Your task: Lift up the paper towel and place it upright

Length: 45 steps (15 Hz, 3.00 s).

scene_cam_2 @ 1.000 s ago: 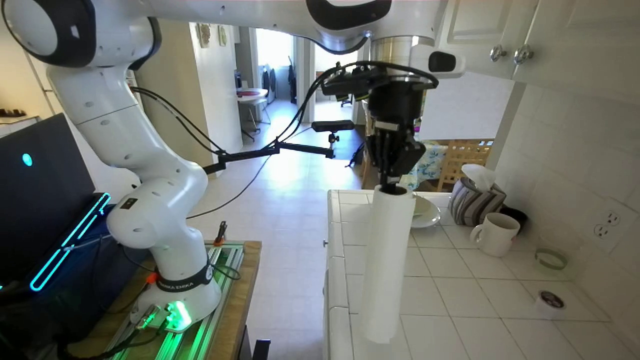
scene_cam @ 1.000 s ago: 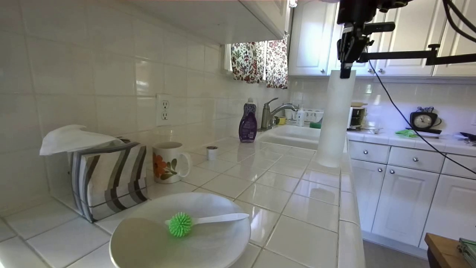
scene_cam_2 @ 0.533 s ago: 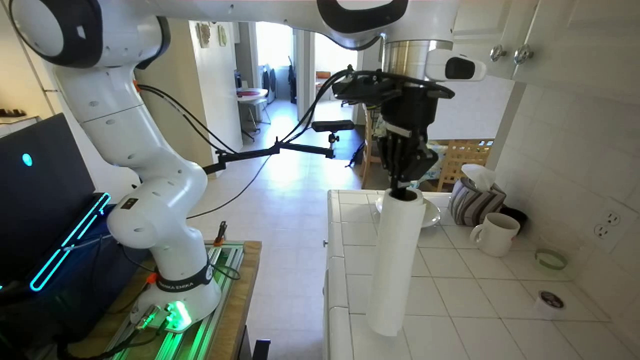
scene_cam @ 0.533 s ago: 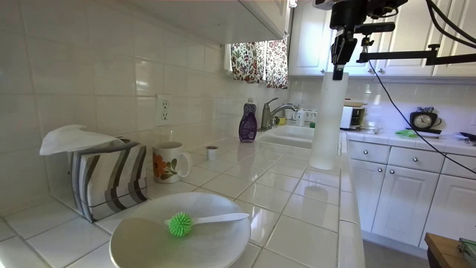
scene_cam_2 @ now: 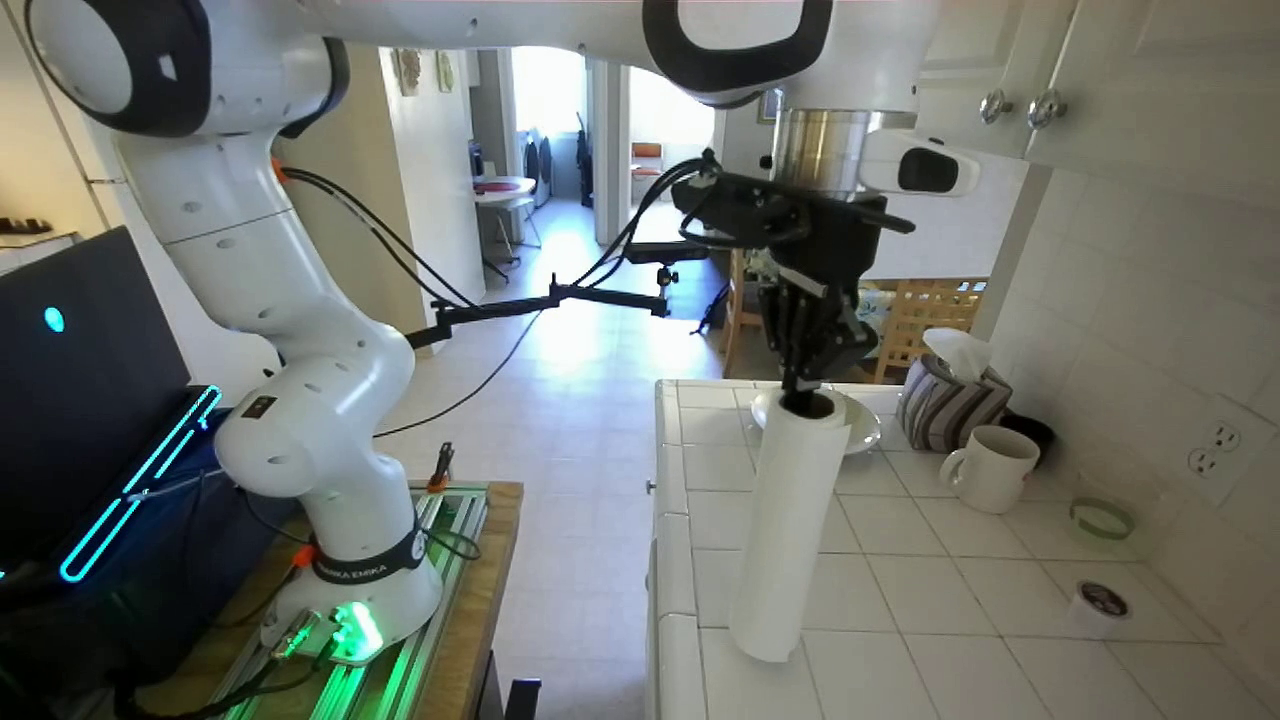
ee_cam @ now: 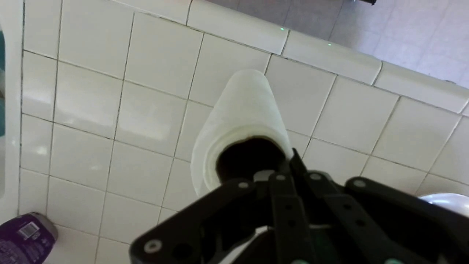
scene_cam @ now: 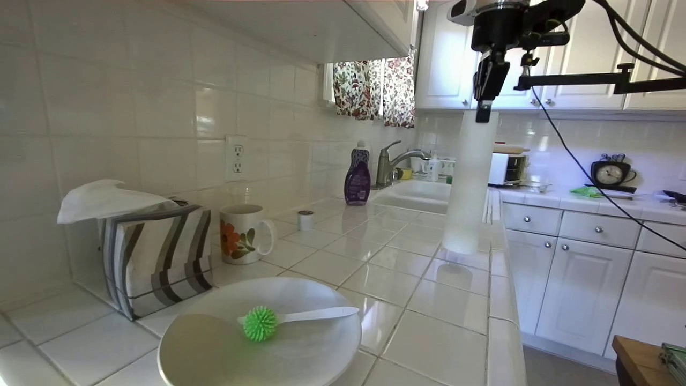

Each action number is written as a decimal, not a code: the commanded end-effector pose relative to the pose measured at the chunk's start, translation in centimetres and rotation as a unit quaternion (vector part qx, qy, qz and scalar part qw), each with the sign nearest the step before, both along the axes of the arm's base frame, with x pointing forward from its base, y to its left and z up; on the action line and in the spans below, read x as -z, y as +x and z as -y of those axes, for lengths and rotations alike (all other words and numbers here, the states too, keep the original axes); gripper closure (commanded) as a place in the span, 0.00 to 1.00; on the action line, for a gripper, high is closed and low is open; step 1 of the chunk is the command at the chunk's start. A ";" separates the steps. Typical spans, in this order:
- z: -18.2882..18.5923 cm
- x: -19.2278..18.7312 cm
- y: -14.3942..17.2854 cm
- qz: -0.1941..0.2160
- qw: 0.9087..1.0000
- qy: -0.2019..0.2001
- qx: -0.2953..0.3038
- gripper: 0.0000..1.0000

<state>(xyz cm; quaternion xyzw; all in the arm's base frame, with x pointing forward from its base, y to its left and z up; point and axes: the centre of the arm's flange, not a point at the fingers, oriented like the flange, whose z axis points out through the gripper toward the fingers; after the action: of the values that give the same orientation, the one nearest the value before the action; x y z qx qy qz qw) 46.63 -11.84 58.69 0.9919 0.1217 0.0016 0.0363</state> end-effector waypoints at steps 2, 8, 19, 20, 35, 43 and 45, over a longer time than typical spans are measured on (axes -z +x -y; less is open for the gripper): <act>-0.1 1.9 1.1 -0.001 1.000 0.010 -0.012 0.99; -0.3 2.5 1.6 0.007 1.000 0.011 -0.016 0.99; -0.5 2.6 1.1 0.014 1.000 0.012 -0.016 0.44; -0.6 2.5 1.0 0.014 1.000 0.012 -0.015 0.38; -4.3 -6.8 -4.4 -0.068 0.994 0.077 0.040 0.00; -5.7 -14.7 -9.6 -0.039 0.981 0.106 0.160 0.00; -5.6 -15.8 -10.3 -0.026 0.979 0.107 0.171 0.00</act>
<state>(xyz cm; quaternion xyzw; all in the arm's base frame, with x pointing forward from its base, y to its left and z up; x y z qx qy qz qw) 36.31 -6.25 74.47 0.9959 -0.0498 -0.0177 -0.0740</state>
